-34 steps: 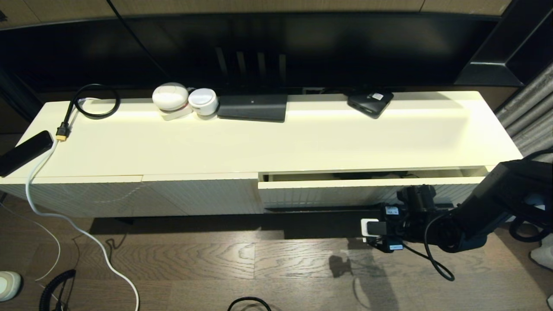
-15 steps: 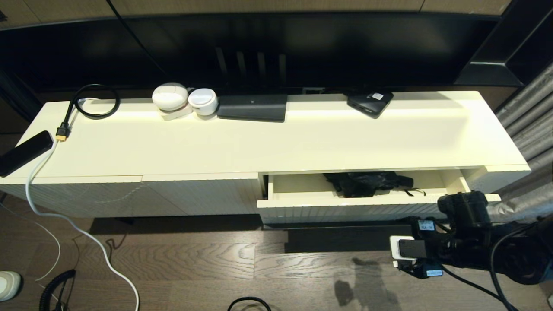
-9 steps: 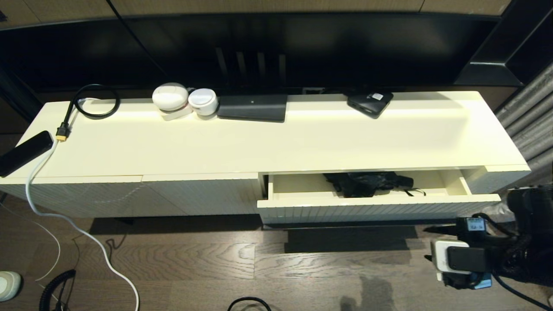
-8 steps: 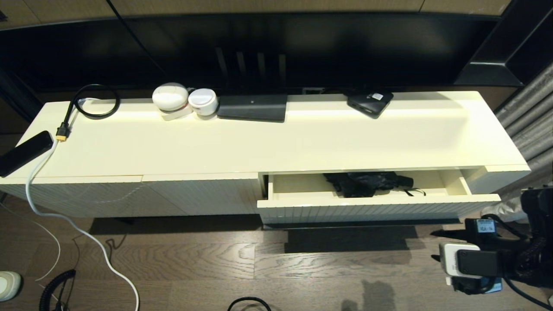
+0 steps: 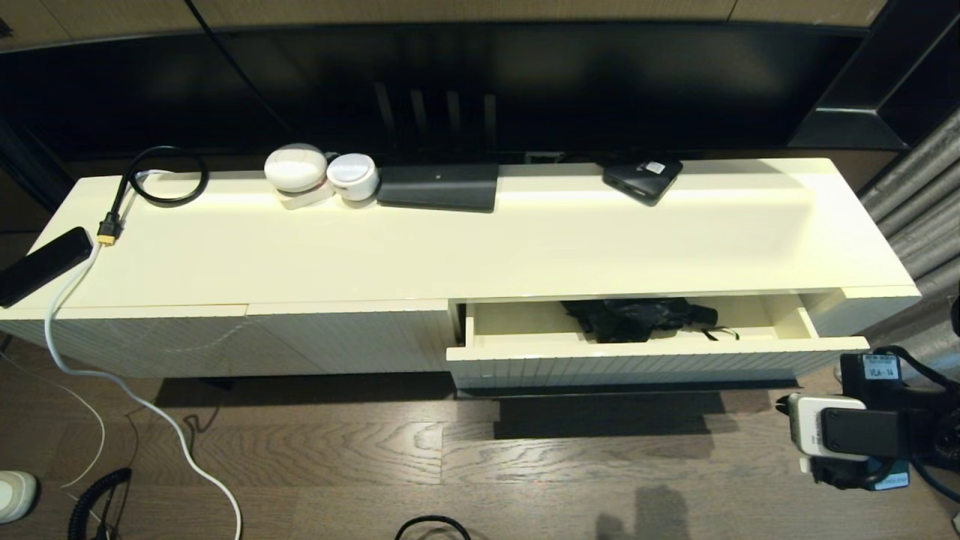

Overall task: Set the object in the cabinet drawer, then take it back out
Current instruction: Open the drawer

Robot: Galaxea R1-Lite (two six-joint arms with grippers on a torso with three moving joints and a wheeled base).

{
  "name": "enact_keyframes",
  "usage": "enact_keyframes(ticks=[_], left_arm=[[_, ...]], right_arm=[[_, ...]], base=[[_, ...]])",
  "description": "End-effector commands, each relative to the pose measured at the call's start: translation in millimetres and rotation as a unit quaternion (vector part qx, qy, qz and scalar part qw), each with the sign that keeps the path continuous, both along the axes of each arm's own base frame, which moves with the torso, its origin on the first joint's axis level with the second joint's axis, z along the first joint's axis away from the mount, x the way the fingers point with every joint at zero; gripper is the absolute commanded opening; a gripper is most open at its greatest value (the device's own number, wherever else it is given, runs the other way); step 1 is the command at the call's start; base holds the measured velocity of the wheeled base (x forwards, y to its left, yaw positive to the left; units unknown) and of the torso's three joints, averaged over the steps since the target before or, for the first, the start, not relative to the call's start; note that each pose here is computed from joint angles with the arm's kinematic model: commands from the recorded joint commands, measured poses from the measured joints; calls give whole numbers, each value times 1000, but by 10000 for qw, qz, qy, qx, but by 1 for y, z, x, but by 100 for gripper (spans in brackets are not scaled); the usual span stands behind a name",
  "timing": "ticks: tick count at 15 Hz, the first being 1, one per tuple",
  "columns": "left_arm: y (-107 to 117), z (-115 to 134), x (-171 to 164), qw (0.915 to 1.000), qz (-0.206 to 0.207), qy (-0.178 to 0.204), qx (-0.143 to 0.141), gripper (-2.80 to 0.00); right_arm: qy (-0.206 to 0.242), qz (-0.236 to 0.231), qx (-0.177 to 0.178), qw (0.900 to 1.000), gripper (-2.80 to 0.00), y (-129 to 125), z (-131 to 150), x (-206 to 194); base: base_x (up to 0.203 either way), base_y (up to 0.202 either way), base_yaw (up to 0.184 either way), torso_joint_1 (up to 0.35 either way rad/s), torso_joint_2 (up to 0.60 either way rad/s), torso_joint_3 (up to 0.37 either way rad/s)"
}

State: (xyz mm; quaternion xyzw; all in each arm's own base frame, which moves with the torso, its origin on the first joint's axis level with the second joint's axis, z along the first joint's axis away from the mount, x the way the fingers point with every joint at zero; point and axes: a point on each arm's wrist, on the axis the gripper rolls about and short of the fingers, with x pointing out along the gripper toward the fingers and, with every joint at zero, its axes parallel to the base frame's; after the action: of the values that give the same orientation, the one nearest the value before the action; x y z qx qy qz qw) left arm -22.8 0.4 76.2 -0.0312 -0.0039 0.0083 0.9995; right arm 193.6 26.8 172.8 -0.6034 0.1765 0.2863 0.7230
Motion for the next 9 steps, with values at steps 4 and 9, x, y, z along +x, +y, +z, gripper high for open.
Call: enact_keyframes(ticks=[4, 9], left_arm=[[0, 0, 0, 10000, 8, -2, -3, -280], [0, 0, 0, 10000, 8, -2, -3, -280]], right_arm=[[-38, 69, -30, 10000, -280, 11, -19, 69], [-179, -57, -35, 9998, -280, 10, -22, 114]], base=[[0, 0, 0, 0, 0, 0], [0, 0, 0, 0, 0, 0]])
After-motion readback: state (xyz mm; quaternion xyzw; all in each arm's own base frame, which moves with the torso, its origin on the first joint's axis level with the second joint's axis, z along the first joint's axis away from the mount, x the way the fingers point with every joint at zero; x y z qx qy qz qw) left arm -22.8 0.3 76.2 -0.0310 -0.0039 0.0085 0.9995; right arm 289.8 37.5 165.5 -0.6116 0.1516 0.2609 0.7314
